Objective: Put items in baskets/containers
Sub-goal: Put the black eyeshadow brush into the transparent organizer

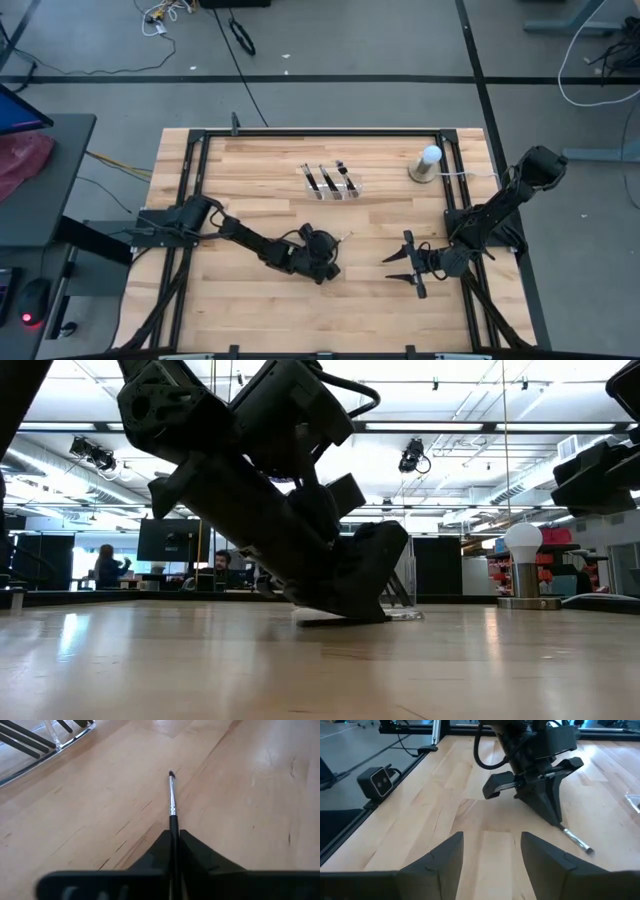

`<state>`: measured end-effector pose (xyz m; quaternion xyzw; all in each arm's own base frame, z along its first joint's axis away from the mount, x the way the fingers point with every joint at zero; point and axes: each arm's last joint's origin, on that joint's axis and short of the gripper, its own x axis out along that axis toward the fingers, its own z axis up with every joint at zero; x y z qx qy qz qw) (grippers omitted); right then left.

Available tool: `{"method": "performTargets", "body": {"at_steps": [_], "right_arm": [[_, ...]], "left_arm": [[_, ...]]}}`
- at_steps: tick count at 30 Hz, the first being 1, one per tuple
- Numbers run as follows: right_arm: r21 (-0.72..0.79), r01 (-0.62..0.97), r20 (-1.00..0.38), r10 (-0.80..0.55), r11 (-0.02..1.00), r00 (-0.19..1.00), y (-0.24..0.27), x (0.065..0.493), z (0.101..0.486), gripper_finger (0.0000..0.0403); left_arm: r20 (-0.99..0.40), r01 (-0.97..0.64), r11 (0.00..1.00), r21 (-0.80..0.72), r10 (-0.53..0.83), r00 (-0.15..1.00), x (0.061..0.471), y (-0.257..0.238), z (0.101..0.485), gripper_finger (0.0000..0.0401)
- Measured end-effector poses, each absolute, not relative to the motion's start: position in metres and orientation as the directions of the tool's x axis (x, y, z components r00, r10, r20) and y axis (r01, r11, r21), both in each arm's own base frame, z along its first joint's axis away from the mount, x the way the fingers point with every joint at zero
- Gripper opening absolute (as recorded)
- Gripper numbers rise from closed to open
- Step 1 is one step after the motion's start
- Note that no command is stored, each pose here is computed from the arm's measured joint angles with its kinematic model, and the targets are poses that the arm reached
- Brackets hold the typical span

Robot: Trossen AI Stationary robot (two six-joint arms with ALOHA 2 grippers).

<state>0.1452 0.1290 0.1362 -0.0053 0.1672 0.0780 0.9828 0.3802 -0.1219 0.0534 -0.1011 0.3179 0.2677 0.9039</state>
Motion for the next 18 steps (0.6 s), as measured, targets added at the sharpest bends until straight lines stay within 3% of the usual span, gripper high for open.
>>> {"method": "performTargets", "body": {"at_steps": [2,10,18], "right_arm": [[0.027,-0.168,-0.333,0.167,0.985,0.928,0.129,0.145,0.136,0.0201],[0.044,-0.16,-0.363,0.165,0.986,0.917,0.129,0.144,0.133,0.0201],[0.06,-0.048,-0.426,0.069,0.997,0.902,0.118,0.137,0.11,0.0201]], "left_arm": [[-0.632,-0.547,0.837,-0.01,0.419,0.652,0.38,-0.122,0.053,0.0016],[-0.587,-0.538,0.843,-0.018,0.427,0.688,0.383,-0.121,0.058,0.0015],[-0.382,-0.441,0.895,-0.067,0.385,0.84,0.398,-0.127,0.098,0.0018]]}}
